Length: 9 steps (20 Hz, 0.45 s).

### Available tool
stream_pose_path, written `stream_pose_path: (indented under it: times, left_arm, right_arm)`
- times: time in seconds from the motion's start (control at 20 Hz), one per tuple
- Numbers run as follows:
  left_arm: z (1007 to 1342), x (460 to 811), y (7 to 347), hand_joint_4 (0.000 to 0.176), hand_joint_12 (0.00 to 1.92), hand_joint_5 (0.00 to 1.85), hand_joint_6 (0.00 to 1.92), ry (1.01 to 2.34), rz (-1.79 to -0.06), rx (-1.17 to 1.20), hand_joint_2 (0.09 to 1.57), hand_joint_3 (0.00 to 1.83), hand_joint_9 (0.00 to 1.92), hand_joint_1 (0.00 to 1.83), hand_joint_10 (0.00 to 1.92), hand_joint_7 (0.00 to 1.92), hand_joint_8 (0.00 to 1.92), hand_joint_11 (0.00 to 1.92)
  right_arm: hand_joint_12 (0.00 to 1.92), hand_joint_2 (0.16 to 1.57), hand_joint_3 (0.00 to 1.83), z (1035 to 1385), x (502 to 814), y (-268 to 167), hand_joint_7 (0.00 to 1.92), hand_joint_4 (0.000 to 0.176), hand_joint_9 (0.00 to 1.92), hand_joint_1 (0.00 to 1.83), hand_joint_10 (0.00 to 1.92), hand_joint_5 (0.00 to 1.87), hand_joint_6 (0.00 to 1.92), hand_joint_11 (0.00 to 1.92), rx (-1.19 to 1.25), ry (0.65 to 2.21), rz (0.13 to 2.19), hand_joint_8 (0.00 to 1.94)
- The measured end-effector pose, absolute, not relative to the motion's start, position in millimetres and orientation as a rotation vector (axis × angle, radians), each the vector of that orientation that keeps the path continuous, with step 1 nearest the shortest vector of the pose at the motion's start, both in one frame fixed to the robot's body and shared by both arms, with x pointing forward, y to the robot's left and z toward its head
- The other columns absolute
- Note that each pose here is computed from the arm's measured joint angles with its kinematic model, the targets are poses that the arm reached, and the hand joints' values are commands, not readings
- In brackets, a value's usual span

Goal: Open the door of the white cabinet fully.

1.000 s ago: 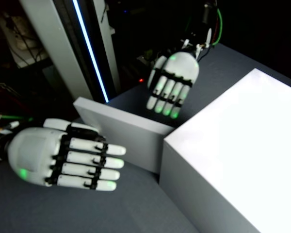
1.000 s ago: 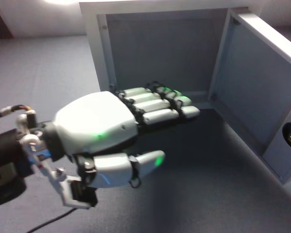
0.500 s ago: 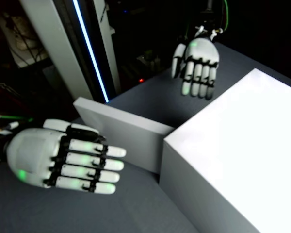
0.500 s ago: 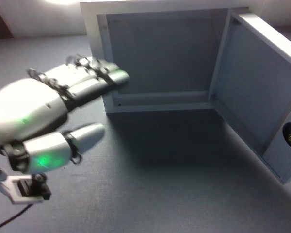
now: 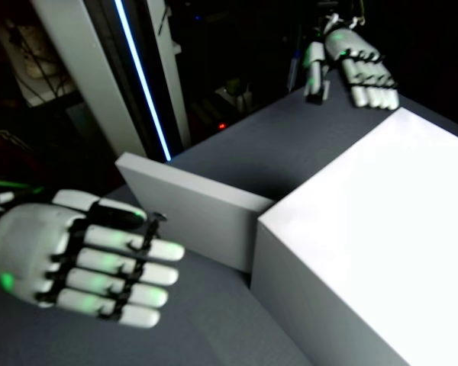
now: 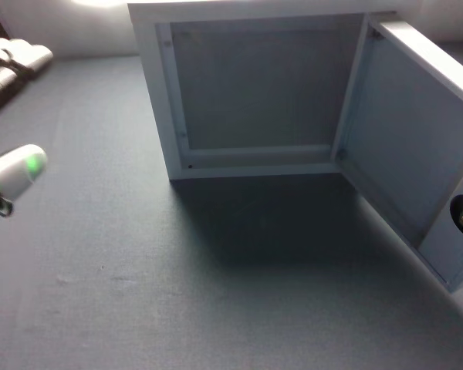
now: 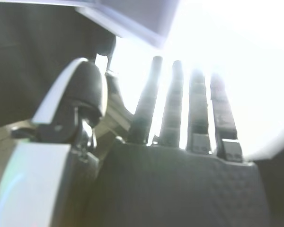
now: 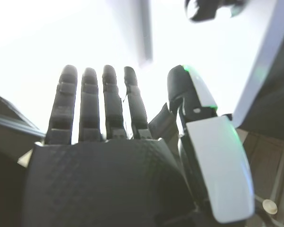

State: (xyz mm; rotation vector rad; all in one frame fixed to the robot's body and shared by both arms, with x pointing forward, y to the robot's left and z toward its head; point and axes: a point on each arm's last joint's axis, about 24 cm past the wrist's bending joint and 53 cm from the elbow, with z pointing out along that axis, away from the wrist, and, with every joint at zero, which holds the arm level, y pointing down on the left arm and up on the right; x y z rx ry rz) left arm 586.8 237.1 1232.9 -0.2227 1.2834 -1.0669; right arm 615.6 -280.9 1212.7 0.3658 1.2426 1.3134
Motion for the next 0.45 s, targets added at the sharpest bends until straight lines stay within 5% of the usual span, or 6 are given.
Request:
stream_pose_path:
  times: [0.45]
  left_arm:
    - [1242.0,593.9,249.5,0.0,0.01,0.12,0.01,1.188,-1.163,-0.299,1.49,0.0,0.06,0.0,0.02,0.1,0.01,0.01]
  right_arm:
    - [0.03,1.46,0.01,1224.8,608.2,-282.7,0.24,0.0,0.17,0.62,0.01,0.26,0.01,0.15,0.344,1.194,1.331,0.01]
